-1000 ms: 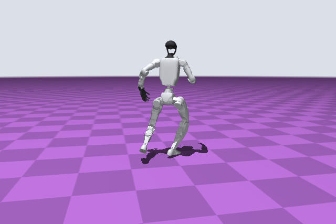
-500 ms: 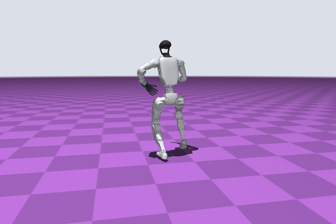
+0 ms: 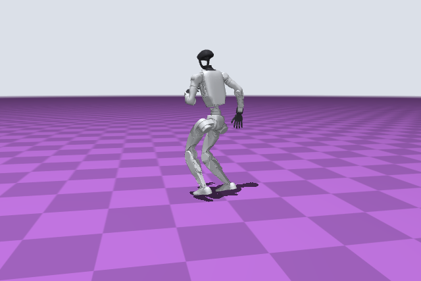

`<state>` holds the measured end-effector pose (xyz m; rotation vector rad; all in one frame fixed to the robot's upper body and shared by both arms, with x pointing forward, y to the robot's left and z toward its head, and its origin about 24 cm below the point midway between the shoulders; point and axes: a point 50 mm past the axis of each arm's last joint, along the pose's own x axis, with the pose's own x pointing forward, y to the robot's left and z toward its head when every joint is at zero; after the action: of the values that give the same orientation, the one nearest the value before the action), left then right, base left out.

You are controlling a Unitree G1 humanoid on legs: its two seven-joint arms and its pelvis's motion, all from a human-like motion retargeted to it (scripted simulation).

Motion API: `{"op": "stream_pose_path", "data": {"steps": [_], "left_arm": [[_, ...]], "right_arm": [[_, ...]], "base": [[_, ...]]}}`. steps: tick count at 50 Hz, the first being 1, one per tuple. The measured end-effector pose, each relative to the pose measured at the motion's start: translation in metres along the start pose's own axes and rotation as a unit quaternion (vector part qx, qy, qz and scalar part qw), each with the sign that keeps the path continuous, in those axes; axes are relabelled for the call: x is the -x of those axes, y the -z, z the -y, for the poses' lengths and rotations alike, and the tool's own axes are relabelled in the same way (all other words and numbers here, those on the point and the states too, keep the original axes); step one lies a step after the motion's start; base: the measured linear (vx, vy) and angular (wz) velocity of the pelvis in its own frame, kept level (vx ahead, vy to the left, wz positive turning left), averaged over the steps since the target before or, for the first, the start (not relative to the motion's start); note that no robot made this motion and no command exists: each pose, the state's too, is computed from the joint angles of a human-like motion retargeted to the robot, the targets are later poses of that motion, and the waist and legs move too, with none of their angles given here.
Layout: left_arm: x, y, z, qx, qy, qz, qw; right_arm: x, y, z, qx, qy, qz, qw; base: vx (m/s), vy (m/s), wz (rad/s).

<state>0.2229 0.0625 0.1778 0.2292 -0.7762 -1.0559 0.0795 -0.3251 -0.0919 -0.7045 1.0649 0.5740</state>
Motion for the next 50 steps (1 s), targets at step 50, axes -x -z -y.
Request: {"op": "stream_pose_path", "data": {"steps": [50], "left_arm": [[0.338,0.06,0.224,0.435,-0.024,-0.689,0.579]], "right_arm": [[0.004,-0.268,0.061,0.322,0.027,0.33,0.887]], "base": [[-0.09,0.03,-2.62]]}}
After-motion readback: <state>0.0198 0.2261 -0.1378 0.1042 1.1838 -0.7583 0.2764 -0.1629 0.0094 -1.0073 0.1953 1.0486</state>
